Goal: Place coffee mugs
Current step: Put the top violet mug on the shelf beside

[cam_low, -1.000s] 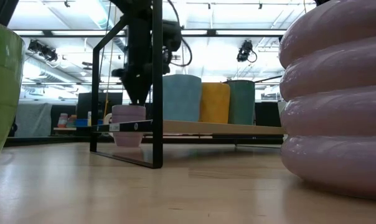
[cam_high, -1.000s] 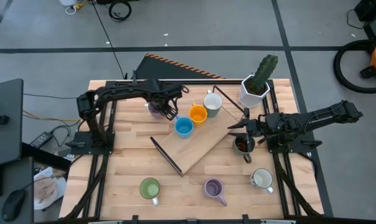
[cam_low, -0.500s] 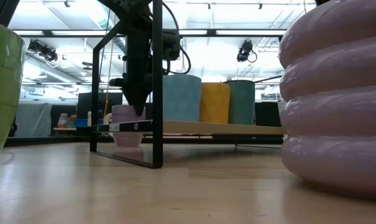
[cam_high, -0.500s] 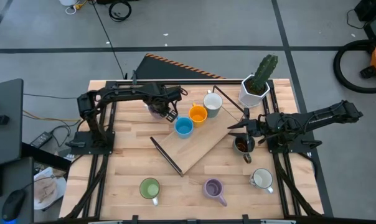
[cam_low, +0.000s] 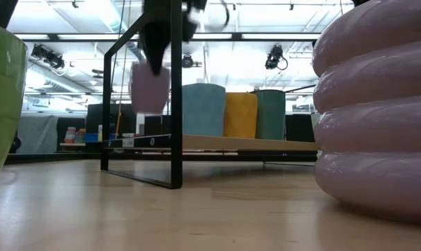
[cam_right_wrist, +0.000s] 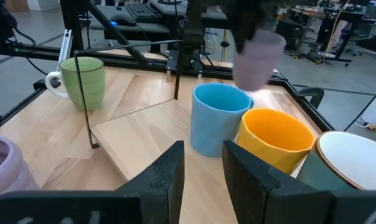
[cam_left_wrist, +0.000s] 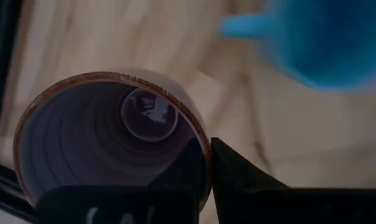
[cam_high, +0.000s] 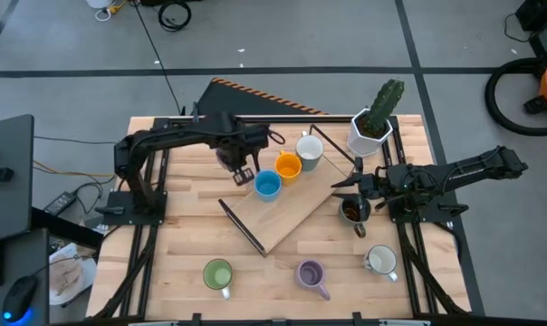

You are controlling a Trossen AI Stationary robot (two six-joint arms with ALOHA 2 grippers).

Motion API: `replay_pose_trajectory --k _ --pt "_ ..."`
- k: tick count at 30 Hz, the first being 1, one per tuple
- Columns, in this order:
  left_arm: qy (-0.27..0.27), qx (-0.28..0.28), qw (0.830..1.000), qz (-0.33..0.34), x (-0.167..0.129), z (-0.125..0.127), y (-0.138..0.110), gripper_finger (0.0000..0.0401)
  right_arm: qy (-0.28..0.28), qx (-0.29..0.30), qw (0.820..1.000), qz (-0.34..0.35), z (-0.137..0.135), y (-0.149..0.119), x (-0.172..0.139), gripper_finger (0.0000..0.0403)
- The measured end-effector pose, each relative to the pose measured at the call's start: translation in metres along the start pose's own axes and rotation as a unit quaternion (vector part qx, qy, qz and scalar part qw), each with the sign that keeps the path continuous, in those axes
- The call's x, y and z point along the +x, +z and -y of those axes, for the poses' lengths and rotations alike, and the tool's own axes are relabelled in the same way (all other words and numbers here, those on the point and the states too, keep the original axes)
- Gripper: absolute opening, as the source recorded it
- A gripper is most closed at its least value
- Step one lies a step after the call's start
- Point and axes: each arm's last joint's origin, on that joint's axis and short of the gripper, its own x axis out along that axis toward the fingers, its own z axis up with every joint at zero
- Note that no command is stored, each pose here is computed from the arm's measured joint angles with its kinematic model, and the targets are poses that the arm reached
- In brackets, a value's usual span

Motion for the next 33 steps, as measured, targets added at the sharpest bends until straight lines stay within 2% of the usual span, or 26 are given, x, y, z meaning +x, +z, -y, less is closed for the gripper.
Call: replay_pose_trajectory --k 3,5,11,14,20,27,33 --pt "-0.029 0.016 0.999 0.021 -0.023 0.021 -0.005 0.0020 0.000 0.000 1.000 0.000 0.000 0.000 0.000 0.0114" --pt "-0.046 0.026 0.998 0.026 -0.028 0.036 -0.009 0.0020 0.000 0.000 1.000 0.000 0.000 0.000 0.000 0.0114" --pt "-0.093 0.022 0.995 -0.002 -0.022 0.072 -0.024 0.0020 0.000 0.001 1.000 0.000 0.000 0.000 0.000 0.0114" --pt "-0.108 0.023 0.994 0.022 -0.020 0.086 -0.024 0.0020 0.000 0.001 1.000 0.002 0.000 0.000 0.000 0.0114" --pt "-0.126 0.020 0.991 0.044 -0.018 0.101 -0.021 0.0020 0.000 0.001 1.000 0.003 0.000 0.001 0.000 0.0114" --pt "-0.120 0.044 0.992 0.005 0.006 0.119 -0.016 0.0020 0.000 0.001 1.000 0.004 0.000 0.001 0.000 0.0114" --pt "-0.111 0.057 0.992 -0.011 0.016 0.122 -0.014 0.0020 0.000 0.001 1.000 0.003 0.000 0.001 0.000 0.0114"
